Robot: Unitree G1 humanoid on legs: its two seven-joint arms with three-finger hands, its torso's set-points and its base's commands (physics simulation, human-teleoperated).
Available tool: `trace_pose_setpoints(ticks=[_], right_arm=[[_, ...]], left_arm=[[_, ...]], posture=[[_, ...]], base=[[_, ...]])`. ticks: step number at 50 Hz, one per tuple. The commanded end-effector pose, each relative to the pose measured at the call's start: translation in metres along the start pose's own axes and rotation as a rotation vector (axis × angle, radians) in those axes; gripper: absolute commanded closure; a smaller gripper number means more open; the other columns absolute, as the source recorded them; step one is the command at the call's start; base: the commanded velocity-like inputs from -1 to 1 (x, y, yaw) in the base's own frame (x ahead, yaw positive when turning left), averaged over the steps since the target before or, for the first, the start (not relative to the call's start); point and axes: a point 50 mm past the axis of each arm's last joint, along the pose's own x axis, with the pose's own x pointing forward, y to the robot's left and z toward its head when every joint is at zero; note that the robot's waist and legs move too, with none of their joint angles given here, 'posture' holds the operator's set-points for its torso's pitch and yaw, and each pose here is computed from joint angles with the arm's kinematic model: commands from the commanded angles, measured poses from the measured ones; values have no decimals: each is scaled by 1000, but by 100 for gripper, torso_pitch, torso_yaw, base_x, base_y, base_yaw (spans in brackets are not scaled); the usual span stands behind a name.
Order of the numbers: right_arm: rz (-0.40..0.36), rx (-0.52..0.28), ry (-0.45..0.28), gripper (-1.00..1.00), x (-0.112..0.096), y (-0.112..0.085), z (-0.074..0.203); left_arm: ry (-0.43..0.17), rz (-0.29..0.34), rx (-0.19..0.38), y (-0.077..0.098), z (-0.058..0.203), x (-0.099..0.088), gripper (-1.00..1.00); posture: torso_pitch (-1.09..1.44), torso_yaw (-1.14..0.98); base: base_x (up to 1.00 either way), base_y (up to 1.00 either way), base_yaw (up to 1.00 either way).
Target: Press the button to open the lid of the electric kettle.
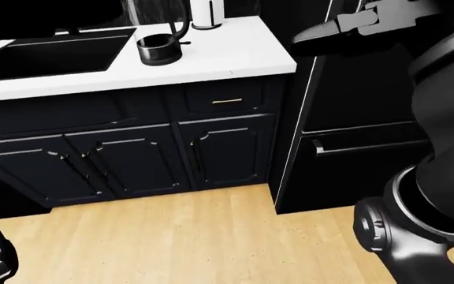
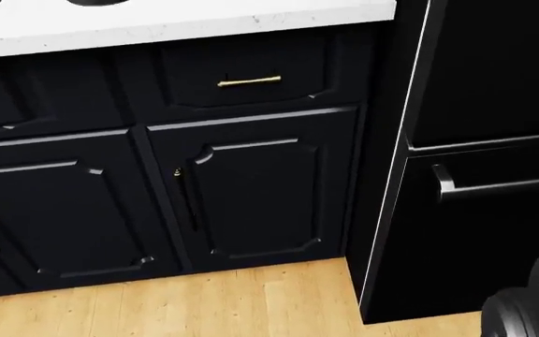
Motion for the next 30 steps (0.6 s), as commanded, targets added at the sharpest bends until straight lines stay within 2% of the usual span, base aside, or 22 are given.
trace_pose_setpoints(ticks=[1,30], right_arm=[[13,-7,-93,-100,-1,3,17],[26,-18,-92,-100,-2,8,16]], left_arm=[[-77,53,-30,9,15,-2,-100],[-75,44,-20,8,15,-2,-100]], posture=[[0,0],[0,0]], base=[[0,22,0],[0,33,0]])
